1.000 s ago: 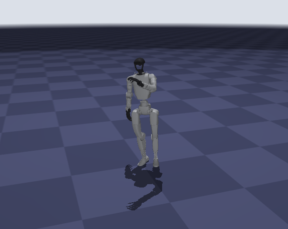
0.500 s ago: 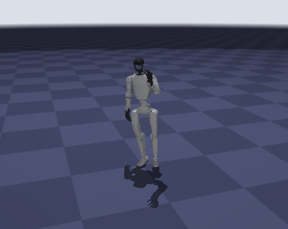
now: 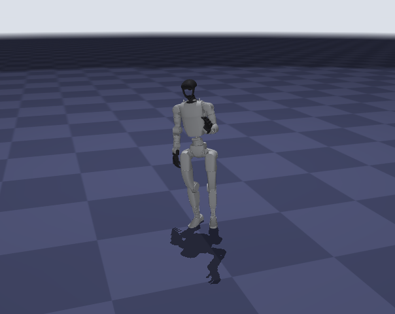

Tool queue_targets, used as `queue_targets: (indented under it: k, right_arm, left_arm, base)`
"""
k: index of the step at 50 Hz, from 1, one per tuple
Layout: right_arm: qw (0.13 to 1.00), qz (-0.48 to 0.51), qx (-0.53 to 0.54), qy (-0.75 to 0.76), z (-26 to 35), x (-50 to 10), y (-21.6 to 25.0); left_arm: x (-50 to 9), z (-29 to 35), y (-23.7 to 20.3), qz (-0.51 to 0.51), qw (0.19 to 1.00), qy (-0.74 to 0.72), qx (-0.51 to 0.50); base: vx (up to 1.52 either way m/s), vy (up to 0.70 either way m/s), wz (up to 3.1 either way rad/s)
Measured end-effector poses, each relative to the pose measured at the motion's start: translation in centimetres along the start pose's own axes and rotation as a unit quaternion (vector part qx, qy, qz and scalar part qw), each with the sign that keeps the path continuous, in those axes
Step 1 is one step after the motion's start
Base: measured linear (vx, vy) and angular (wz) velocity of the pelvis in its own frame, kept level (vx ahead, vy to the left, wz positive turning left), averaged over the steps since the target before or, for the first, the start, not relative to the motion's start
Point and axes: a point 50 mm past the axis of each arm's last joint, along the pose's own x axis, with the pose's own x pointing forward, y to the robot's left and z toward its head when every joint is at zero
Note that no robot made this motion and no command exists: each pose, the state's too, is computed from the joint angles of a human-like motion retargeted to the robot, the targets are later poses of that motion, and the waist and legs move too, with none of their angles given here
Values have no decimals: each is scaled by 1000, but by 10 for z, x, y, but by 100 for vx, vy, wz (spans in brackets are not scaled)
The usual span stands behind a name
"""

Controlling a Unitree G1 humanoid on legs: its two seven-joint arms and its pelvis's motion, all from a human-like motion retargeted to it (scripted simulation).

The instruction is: Upper body actions

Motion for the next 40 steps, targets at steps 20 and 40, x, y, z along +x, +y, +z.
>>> queue_targets:
  k: [20, 40]
  right_arm:
    - [997, 21, 77, 20, -21, 3, 23]
    - [992, -64, 82, -76, 24, -5, -20]
  left_arm:
    - [-316, -141, 49, -483, 666, 552, 135]
    - [-367, -132, 91, -357, 428, 827, 76]
  base:
    - [0, 1, -3]
    - [-13, 4, 11]
